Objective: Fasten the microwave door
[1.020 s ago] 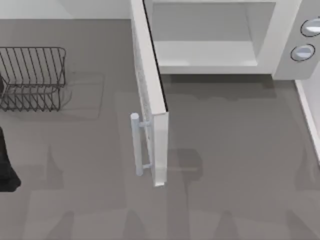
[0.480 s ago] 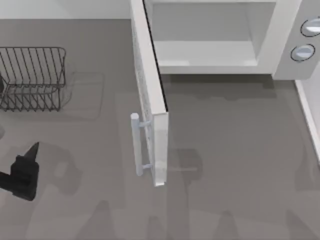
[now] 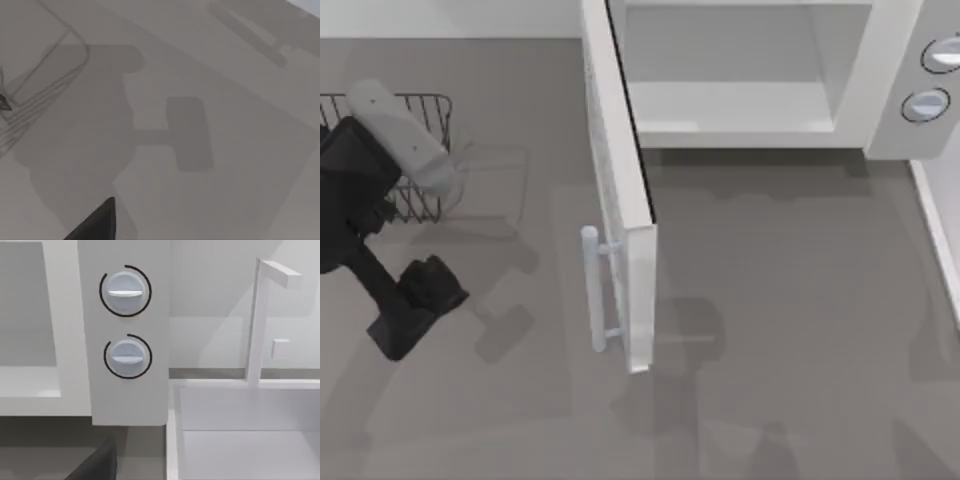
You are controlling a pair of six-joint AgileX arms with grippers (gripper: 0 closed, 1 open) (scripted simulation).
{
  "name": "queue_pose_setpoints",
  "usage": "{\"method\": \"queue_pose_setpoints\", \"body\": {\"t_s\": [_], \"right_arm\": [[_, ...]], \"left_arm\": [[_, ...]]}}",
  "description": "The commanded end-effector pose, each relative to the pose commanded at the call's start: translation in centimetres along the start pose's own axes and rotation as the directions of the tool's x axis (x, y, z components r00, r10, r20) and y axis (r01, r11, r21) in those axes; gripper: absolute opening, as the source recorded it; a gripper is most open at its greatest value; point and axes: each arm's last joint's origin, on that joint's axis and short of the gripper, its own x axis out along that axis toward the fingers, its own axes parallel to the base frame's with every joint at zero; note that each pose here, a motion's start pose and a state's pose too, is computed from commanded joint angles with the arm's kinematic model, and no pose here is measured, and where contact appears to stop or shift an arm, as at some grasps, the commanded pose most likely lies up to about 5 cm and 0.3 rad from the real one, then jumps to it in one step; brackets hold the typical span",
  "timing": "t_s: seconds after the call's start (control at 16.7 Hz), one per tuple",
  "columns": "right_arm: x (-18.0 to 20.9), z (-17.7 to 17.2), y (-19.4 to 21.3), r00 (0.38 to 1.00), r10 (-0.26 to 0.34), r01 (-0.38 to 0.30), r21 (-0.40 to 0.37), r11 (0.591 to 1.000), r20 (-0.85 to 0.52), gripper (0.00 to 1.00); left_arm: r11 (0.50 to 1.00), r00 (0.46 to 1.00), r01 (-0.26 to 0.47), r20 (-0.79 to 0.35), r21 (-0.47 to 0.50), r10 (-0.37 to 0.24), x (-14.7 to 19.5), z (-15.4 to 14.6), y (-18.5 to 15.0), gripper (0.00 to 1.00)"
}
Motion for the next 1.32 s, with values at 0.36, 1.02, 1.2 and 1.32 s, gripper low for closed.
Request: {"method": "queue_pose_setpoints", "body": {"t_s": [0.36,1.02,1.2,1.32], "right_arm": [[0.0,0.0,0.0,1.000,0.000,0.000,0.000,1.000,0.000,1.00],[0.0,0.0,0.0,1.000,0.000,0.000,0.000,1.000,0.000,1.00],[0.0,0.0,0.0,1.000,0.000,0.000,0.000,1.000,0.000,1.00],[0.0,0.0,0.0,1.000,0.000,0.000,0.000,1.000,0.000,1.00]], "left_arm": [[0.942,0.959,0.269,-0.140,0.199,-0.245,0.4,9.0,2.8,1.00],[0.855,0.943,0.326,-0.071,0.402,-0.326,-0.7,15.5,4.6,1.00],[0.859,0.945,0.321,-0.068,0.399,-0.321,-0.9,15.4,4.7,1.00],[0.857,0.943,0.324,-0.070,0.401,-0.324,-0.4,15.5,4.5,1.00]]}}
